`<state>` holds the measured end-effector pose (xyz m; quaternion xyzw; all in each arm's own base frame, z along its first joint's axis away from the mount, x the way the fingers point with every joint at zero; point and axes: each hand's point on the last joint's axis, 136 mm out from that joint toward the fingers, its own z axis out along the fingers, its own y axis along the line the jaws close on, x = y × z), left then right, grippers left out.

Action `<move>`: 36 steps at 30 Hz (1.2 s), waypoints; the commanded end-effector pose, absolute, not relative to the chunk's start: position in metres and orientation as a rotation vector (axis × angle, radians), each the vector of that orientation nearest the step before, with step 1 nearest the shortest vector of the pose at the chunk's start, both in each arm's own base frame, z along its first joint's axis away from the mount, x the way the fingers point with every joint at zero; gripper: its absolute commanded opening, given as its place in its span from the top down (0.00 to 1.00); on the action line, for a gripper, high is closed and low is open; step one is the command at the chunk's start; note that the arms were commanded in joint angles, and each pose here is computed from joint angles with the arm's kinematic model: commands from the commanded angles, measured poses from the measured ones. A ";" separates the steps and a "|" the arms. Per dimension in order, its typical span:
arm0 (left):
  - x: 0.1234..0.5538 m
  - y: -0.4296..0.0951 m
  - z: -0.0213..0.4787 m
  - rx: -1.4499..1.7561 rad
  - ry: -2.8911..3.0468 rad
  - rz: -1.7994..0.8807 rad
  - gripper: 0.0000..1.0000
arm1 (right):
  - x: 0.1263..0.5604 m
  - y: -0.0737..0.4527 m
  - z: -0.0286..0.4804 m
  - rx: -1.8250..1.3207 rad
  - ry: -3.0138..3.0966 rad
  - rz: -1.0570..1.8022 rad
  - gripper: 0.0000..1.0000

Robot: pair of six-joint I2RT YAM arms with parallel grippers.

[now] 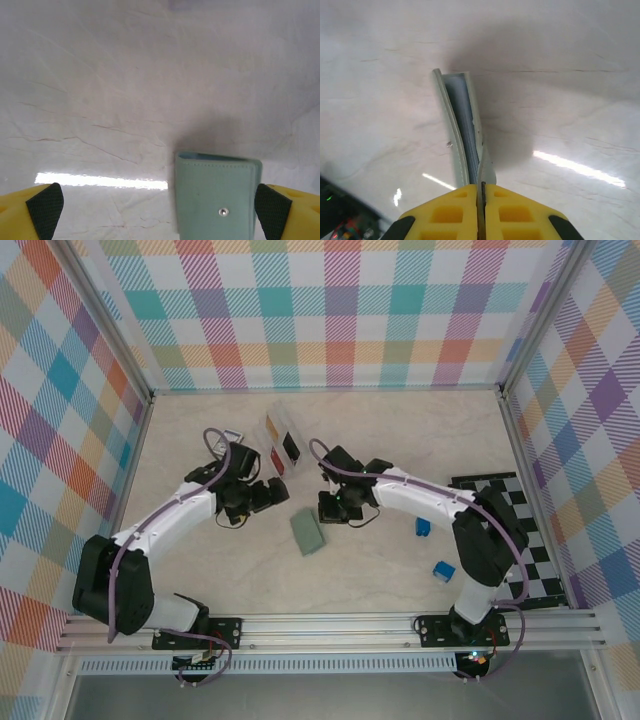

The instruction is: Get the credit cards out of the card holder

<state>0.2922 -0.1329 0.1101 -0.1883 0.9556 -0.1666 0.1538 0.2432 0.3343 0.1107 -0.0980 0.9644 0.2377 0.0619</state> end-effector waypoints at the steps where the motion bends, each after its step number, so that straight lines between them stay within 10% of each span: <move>1: 0.284 -0.111 0.115 -0.704 2.718 -0.402 0.00 | 0.228 0.357 0.133 -0.435 2.912 0.771 0.91; 20: 0.255 -0.137 0.110 -0.705 2.765 -0.818 0.01 | 0.251 0.307 0.086 -0.174 3.007 0.451 0.90; 36: 0.262 -0.191 0.081 -0.552 2.863 -0.974 0.43 | 0.261 0.267 0.035 -0.161 3.106 0.346 0.89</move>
